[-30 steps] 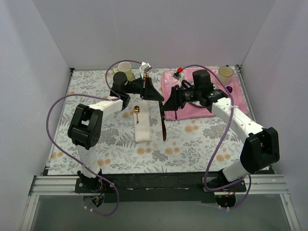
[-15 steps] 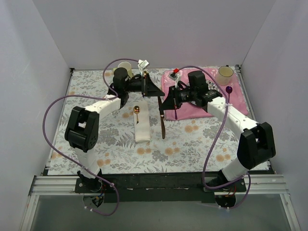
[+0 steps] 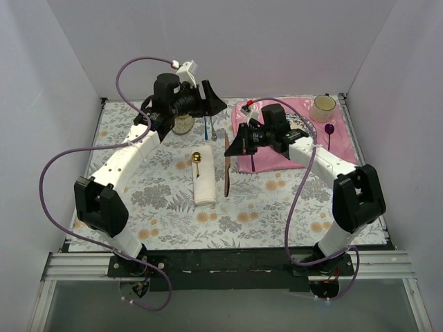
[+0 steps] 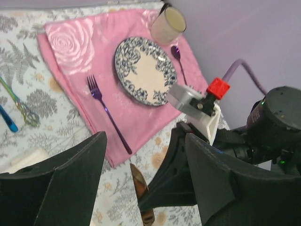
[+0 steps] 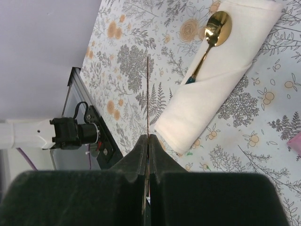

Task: Fold the napkin into a case and place the utensils inside
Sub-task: Pass from the right arm to the left

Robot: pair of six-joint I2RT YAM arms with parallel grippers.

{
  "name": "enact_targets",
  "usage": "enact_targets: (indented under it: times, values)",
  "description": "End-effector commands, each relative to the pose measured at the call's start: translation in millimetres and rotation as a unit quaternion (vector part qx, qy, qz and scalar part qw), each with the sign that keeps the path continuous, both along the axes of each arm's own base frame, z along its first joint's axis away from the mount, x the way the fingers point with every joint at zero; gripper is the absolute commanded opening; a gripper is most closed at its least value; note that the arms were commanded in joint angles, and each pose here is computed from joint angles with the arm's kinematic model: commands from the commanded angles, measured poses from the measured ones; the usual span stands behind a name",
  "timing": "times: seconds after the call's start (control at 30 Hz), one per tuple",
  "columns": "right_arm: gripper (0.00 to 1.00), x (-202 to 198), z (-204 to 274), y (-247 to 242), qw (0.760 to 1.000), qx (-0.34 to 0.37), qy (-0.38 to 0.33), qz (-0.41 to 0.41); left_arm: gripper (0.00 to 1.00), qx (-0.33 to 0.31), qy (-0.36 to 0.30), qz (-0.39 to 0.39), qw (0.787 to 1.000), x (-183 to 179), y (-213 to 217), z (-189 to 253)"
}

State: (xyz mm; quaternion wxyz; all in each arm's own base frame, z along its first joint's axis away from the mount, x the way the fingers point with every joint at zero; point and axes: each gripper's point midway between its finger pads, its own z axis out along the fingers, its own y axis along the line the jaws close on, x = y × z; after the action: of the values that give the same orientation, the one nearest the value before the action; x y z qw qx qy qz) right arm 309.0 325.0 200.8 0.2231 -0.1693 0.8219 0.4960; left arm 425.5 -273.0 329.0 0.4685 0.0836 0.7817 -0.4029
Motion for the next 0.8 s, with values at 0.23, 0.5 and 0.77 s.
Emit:
enact_targets:
  times: [0.23, 0.5, 0.77]
  values:
    - [0.01, 22, 37, 24, 0.999, 0.038, -0.026, -0.017, 0.61, 0.102, 0.11, 0.058, 0.987, -27, 2, -60]
    - [0.01, 26, 36, 28, 0.999, 0.041, -0.023, -0.013, 0.55, 0.108, 0.141, 0.051, 0.983, -35, -8, -81]
    - [0.01, 28, 33, 31, 0.999, 0.041, -0.02, -0.012, 0.46, 0.104, 0.162, 0.047, 0.98, -42, -13, -91]
